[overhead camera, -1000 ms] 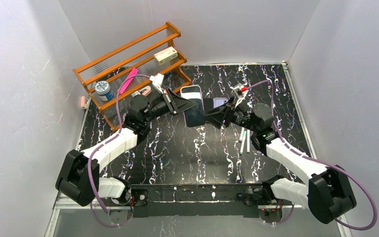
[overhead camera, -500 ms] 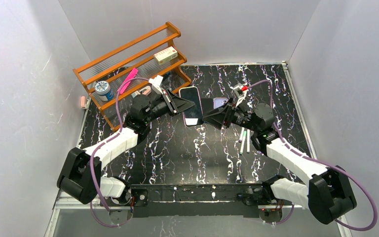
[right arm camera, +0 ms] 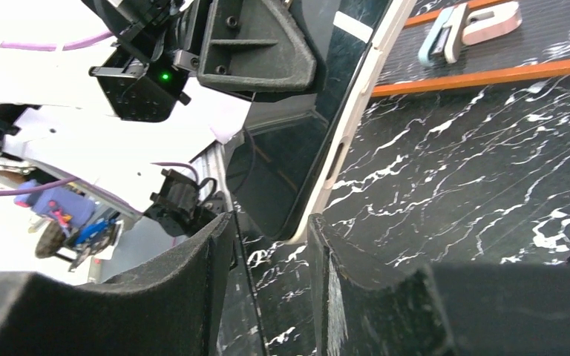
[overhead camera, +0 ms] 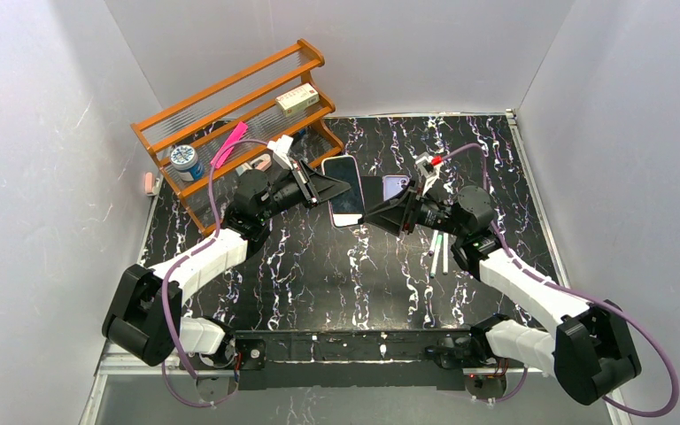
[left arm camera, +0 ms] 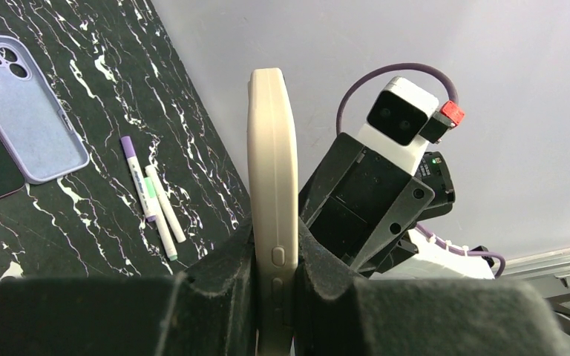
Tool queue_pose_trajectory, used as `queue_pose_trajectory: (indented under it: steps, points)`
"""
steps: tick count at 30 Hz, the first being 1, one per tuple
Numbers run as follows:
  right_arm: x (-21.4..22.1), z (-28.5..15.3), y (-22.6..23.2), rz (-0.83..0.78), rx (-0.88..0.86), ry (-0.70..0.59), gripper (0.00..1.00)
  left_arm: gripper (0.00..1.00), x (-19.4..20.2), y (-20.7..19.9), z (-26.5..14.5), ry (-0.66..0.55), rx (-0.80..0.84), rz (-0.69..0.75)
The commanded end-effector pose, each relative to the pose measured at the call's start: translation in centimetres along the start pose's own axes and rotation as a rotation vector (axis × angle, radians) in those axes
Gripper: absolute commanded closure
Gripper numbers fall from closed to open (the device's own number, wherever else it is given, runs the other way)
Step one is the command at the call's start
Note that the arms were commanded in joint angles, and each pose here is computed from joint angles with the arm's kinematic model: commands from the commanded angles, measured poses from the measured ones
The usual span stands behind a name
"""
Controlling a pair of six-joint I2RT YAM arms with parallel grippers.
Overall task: Take the phone out of the phone case
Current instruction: Remove the phone case from the phone.
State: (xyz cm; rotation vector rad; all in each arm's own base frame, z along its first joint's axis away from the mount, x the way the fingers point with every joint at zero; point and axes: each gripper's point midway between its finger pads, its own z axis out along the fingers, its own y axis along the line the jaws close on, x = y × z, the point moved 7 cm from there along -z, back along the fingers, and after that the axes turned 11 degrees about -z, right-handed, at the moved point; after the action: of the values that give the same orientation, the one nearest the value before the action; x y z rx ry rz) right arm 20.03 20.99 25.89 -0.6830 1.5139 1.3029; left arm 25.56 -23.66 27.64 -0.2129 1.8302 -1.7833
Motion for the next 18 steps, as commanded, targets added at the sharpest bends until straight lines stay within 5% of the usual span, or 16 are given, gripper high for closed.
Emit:
queue_pose_trajectory:
  steps: [1, 18]
  points:
    - [-1.20, 0.18, 1.47, 0.051, -0.088, -0.011, 0.52, 1.00, -0.48, -2.36, -0.29, -0.025, 0.094, 0.059]
    - [-0.21, 0.99, 0.80, 0.164, -0.133, 0.008, 0.53, 1.00, 0.03, -3.17, -0.23, -0.015, 0.133, 0.028]
